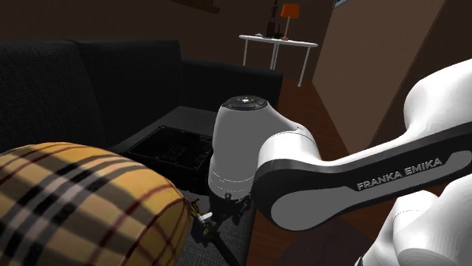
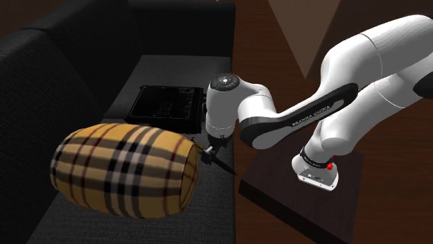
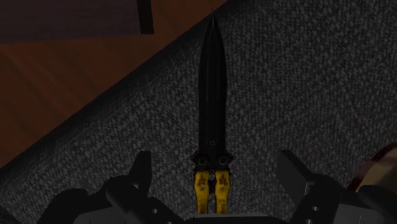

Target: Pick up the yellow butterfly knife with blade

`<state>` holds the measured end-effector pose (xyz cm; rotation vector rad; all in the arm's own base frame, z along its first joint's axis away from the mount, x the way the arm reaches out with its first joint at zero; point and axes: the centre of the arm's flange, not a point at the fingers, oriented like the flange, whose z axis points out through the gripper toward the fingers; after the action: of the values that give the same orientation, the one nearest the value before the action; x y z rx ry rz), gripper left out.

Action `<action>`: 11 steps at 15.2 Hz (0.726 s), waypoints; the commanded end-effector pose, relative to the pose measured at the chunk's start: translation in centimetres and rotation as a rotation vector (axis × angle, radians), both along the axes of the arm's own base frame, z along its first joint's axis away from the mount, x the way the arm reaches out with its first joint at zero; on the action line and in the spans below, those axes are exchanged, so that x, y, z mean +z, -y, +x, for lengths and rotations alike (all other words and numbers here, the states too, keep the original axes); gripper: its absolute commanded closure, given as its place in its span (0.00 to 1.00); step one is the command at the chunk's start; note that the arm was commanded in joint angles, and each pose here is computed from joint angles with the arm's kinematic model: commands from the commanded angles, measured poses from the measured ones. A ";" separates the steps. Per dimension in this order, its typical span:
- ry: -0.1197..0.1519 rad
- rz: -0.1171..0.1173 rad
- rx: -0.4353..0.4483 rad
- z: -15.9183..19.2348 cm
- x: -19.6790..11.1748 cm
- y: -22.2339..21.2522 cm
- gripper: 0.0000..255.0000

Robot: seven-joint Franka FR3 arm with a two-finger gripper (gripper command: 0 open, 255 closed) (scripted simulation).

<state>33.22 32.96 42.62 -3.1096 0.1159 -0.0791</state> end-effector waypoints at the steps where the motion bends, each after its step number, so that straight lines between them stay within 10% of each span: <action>1: -0.001 0.000 0.001 -0.1 -1.2 -0.3 0.00; 8: -0.001 0.000 0.001 -0.1 -4.1 -0.3 0.00; 9: -0.001 0.000 0.001 0.0 -4.2 -0.3 1.00; 11: -0.001 0.000 0.001 0.0 -4.2 -0.4 1.00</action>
<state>33.16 33.75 39.04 -3.0992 0.1079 -0.0946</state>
